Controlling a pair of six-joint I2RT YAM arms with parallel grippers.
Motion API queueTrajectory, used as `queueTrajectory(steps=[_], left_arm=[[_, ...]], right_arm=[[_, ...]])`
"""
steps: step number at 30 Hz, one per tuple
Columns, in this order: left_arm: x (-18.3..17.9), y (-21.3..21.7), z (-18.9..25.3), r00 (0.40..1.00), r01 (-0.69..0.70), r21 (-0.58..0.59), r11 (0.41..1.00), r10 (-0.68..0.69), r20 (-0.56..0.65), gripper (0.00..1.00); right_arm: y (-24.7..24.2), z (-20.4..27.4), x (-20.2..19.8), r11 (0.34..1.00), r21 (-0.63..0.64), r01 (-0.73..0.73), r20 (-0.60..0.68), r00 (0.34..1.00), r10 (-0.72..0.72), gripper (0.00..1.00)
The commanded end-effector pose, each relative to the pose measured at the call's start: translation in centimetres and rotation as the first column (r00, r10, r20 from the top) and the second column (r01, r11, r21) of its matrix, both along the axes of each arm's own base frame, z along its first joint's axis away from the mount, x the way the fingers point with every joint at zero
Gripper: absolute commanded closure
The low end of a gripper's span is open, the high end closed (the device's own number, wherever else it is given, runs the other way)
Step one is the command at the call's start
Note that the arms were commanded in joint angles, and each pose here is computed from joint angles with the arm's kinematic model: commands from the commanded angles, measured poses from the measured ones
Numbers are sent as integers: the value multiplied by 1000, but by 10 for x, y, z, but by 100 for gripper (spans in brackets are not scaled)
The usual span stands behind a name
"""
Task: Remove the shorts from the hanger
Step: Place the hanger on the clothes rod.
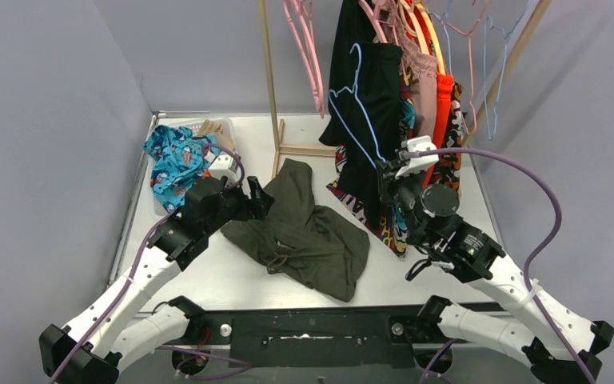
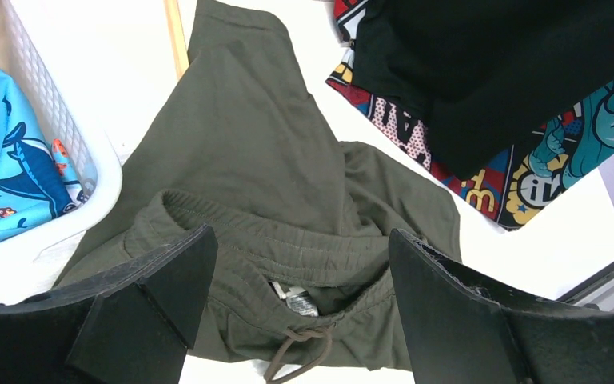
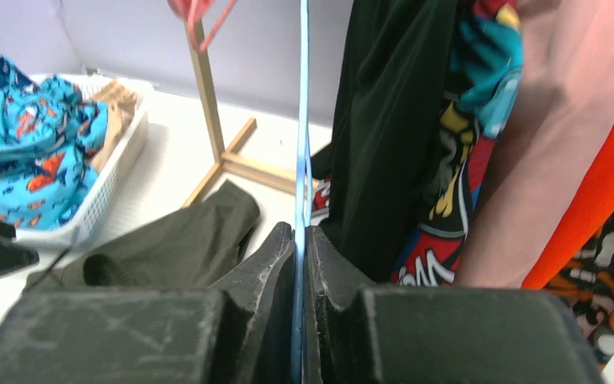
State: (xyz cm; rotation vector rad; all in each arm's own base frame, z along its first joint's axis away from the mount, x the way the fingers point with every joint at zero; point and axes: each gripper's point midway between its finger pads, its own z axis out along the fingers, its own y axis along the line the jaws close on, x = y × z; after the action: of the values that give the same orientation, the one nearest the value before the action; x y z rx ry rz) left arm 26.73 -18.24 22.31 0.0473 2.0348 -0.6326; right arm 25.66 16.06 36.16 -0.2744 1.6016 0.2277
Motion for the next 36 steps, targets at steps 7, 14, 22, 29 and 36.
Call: queueTrajectory(steps=[7, 14, 22, 29, 36], left_arm=[[3, 7, 7, 999, -41, -10, 999, 41, 25, 21], [1, 7, 4, 999, -37, -14, 999, 37, 13, 21], [1, 7, 0, 999, -37, -6, 999, 37, -1, 20], [1, 5, 0, 999, -33, -9, 999, 33, -7, 20], [0, 5, -3, 999, -29, -3, 1000, 29, -20, 20]], right_arm=[[0, 102, 26, 990, 102, 93, 221, 969, -114, 100], [4, 129, 52, 987, 126, 101, 233, 964, -128, 100], [19, 152, 80, 992, 120, 47, 246, 966, -76, 100], [38, 151, 102, 997, 77, 21, 217, 975, -37, 100], [33, 127, 131, 993, 100, 60, 117, 991, -71, 100]])
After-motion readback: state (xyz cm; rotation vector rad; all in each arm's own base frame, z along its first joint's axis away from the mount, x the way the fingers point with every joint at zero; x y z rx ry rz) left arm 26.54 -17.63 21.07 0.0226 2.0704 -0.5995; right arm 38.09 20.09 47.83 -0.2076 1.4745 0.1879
